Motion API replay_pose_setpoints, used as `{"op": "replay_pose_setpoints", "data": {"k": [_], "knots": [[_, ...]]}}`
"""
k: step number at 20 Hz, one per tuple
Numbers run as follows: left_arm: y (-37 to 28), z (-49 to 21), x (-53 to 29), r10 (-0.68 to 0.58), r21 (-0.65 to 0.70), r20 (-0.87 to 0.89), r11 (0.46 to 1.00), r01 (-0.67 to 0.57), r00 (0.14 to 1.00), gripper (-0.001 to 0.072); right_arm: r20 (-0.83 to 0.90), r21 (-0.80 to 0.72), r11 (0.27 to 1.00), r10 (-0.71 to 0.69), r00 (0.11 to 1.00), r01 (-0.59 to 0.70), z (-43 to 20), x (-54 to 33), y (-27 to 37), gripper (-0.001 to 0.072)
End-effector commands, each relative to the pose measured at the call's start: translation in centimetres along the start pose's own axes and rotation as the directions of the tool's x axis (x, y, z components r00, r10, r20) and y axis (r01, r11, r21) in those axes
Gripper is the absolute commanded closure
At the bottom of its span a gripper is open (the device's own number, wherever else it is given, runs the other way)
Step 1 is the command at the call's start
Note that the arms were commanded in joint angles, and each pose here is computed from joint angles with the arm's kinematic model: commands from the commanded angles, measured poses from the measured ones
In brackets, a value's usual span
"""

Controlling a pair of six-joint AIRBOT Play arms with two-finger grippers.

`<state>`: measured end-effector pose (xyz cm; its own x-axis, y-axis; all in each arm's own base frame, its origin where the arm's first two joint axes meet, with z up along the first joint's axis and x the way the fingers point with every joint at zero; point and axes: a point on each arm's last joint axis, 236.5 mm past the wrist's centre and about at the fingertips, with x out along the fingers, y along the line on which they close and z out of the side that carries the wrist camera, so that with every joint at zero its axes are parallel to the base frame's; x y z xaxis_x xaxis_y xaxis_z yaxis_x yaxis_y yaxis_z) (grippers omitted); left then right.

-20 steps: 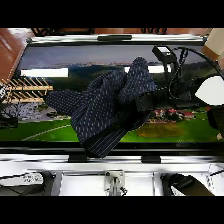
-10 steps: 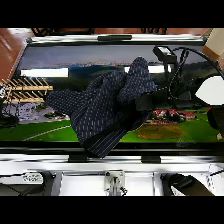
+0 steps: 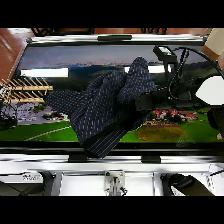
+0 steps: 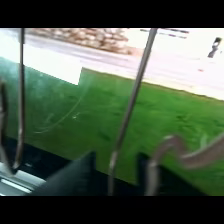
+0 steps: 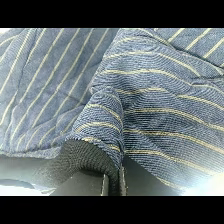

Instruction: Fold the shirts.

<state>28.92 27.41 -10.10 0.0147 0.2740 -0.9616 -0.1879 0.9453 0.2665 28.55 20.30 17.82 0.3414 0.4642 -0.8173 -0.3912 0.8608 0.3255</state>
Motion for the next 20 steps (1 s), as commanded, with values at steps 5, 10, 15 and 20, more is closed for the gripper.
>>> {"op": "replay_pose_setpoints", "data": {"k": [5,10,15,20], "knots": [[-0.9,-0.6,0.9,-0.038,-0.013,-0.033,0.999,0.037,0.999,0.0641,0.002,0.007,1.000,0.001,1.000,-0.001,0.0,0.0,0.0,0.0606],[-3.0,-0.2,-0.3,-0.052,0.027,-0.046,0.998,0.053,0.998,0.0645,0.026,-0.001,1.000,-0.007,1.000,0.007,0.6,0.0,-0.2,0.0606],[-4.5,2.7,-4.8,-0.019,-0.059,0.083,0.998,0.024,0.996,0.0647,0.048,-0.029,1.000,-0.004,0.999,0.006,1.2,0.0,-0.1,0.0606],[-3.7,3.6,-11.9,0.029,-0.206,0.232,0.978,0.020,0.972,0.0649,0.118,-0.034,0.999,0.003,0.993,0.001,2.8,-0.2,0.1,0.0606]]}}
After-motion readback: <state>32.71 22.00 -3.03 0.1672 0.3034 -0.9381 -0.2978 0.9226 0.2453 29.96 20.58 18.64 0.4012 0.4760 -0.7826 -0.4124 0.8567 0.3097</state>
